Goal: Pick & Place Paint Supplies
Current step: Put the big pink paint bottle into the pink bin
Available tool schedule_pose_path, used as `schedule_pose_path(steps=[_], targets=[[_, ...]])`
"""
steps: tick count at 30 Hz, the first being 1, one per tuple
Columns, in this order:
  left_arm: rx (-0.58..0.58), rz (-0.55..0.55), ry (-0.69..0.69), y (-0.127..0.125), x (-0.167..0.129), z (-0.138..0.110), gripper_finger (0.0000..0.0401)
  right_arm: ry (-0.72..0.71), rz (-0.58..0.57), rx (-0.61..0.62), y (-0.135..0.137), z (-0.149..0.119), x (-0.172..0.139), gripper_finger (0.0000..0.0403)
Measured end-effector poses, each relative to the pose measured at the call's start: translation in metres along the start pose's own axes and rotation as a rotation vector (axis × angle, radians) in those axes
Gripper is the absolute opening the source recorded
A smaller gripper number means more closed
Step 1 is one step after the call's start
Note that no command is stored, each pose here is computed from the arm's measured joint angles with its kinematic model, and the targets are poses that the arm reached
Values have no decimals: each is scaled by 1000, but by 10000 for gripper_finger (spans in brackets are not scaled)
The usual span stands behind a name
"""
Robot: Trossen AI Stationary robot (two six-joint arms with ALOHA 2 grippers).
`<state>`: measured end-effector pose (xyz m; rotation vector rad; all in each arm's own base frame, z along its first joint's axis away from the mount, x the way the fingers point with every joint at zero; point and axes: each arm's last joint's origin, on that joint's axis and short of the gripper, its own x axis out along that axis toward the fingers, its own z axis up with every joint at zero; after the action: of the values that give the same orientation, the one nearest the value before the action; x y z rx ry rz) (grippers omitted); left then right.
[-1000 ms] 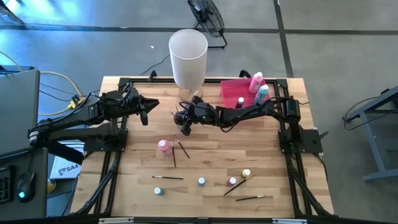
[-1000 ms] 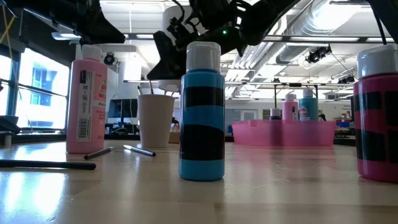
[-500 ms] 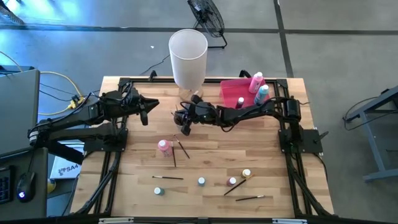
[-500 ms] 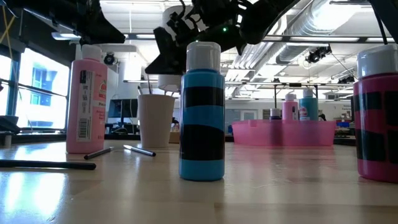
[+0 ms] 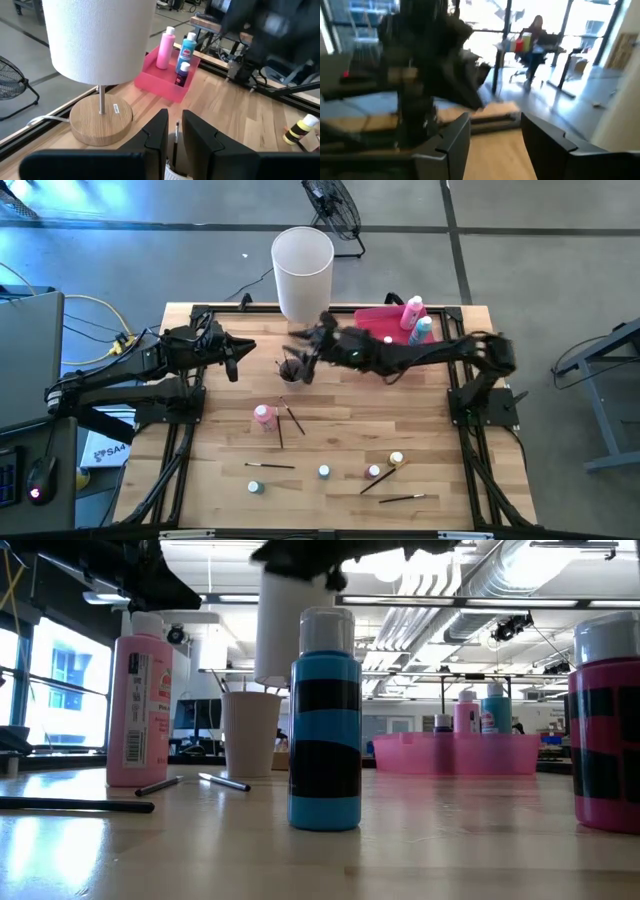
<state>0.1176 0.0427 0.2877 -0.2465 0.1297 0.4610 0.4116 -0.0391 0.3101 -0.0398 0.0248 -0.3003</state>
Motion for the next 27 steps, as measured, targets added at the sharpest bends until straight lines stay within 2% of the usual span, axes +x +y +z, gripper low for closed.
schedule_pose_path(steps=[4,9,14,18,23,27], targets=[[0,0,0,0,0,0,54,-81,-45,12,-10,42,-28,160],[0,1,0,0,0,0,54,-65,-64,8,-17,71,-60,146],[0,1,0,0,0,0,54,51,-51,-5,-19,79,-86,132],[1,2,5,0,0,0,54,145,-53,76,-22,79,-101,109],[0,2,3,0,0,0,54,243,-64,128,-26,76,-115,58],[1,3,4,0,0,0,54,260,-64,127,-26,75,-116,12]])
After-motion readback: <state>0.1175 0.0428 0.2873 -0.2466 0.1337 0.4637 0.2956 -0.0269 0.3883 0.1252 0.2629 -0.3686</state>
